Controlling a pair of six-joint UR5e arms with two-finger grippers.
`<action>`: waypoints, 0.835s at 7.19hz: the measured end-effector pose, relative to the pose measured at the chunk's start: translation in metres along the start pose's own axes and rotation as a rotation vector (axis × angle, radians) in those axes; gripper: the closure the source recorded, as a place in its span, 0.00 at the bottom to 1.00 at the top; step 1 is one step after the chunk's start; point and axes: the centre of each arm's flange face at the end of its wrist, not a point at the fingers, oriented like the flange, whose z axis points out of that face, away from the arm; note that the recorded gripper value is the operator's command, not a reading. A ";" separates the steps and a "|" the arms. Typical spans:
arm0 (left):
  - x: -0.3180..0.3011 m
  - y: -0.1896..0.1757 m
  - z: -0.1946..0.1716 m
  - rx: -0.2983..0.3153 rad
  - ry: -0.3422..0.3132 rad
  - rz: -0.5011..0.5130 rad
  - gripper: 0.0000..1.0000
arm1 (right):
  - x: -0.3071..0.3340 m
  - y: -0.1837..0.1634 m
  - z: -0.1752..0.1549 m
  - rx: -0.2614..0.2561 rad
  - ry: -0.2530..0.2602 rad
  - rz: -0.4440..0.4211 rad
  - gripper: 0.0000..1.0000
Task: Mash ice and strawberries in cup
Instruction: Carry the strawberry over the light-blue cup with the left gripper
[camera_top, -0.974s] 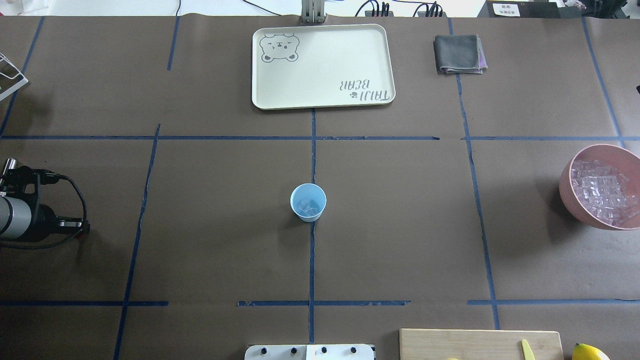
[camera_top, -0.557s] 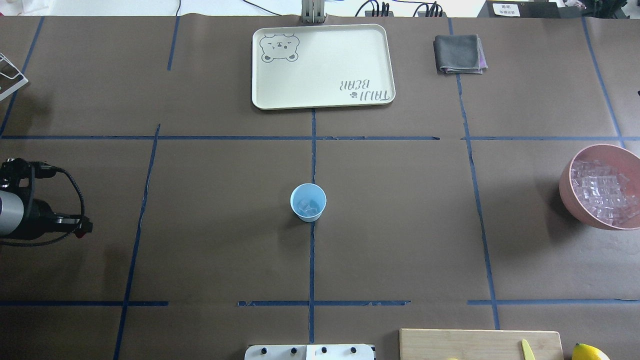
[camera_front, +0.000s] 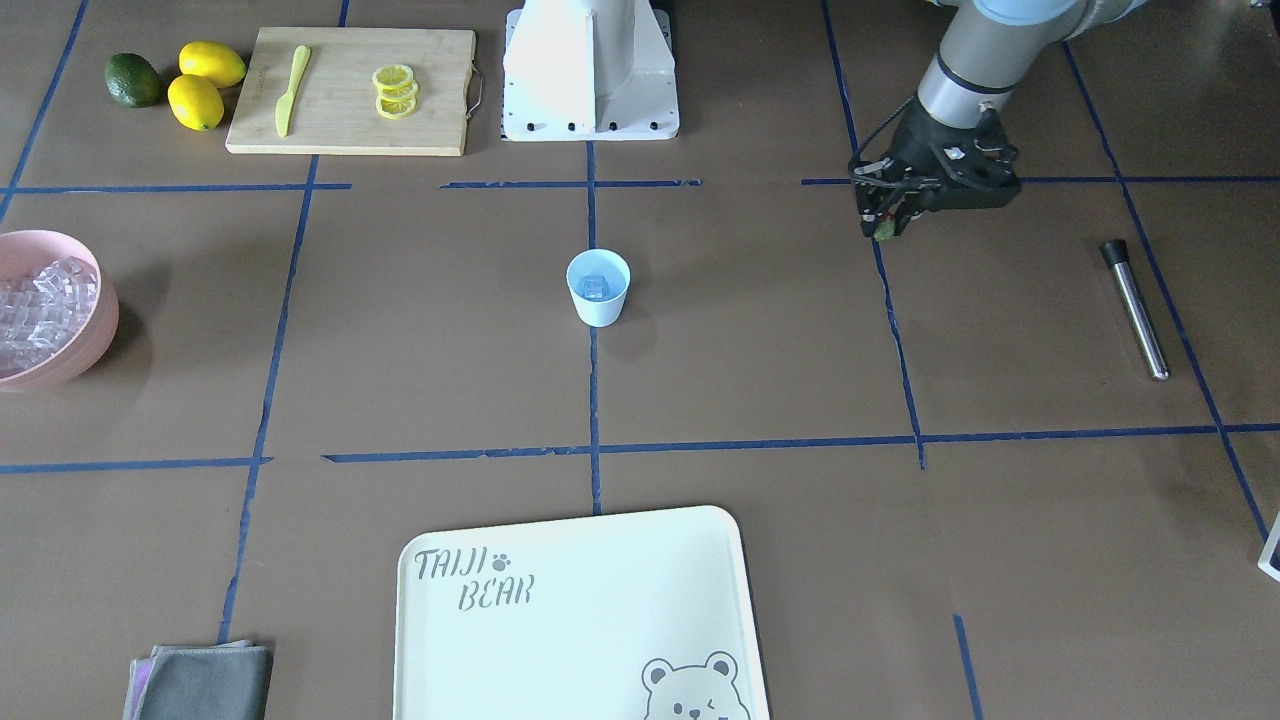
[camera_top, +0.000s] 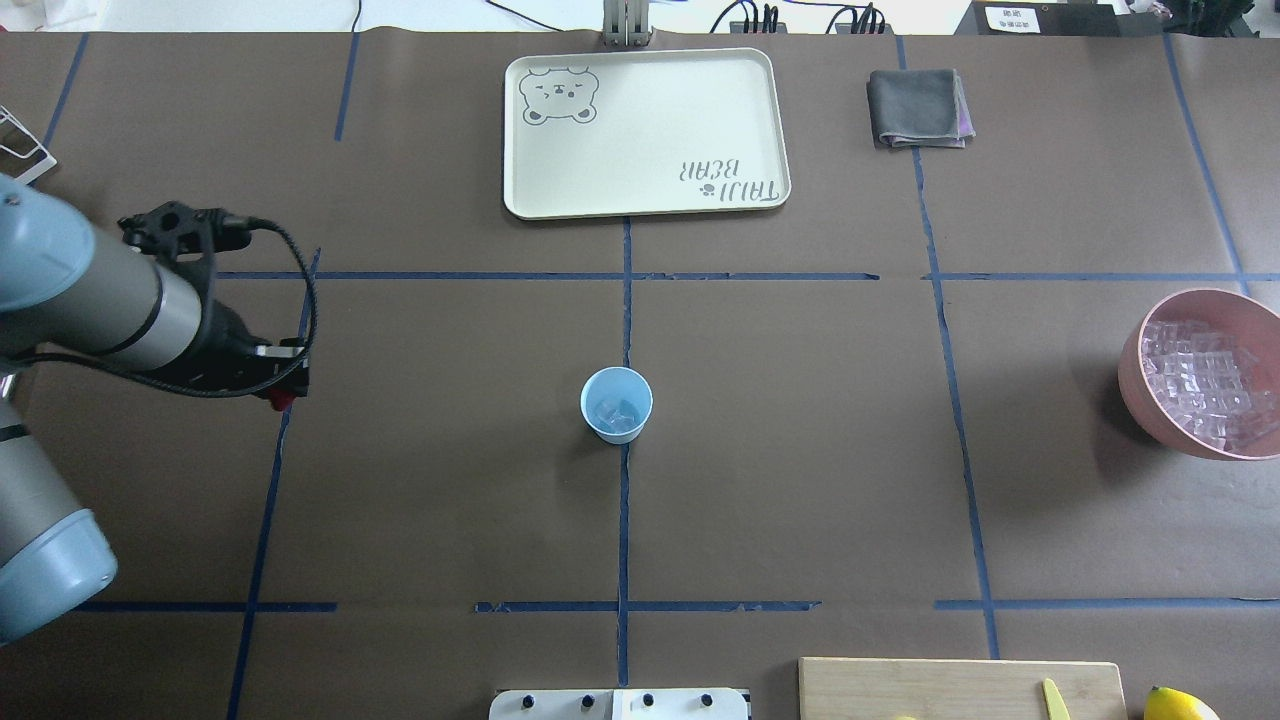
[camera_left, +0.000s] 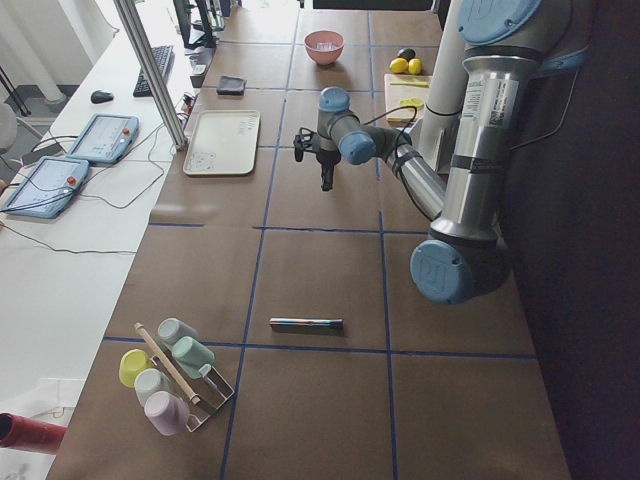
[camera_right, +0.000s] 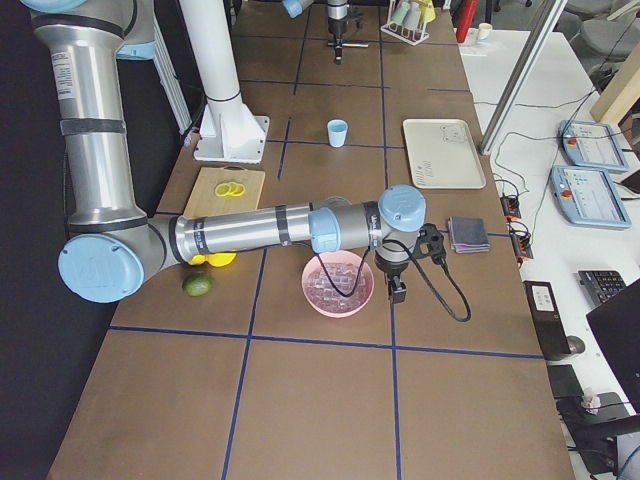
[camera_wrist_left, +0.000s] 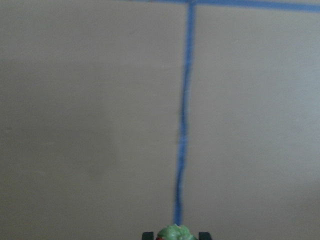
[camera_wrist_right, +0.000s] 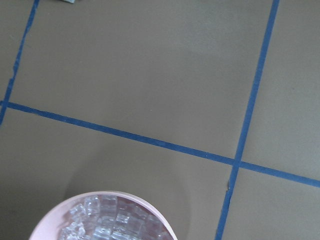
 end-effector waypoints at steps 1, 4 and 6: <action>0.050 -0.014 -0.010 0.003 0.015 -0.055 1.00 | 0.023 0.017 0.005 0.001 -0.002 -0.014 0.00; 0.149 -0.047 0.005 0.005 0.080 -0.149 1.00 | 0.056 0.062 0.010 0.026 0.009 -0.037 0.01; 0.209 -0.045 0.034 -0.025 0.098 -0.176 1.00 | 0.060 0.072 0.011 0.038 0.015 -0.040 0.00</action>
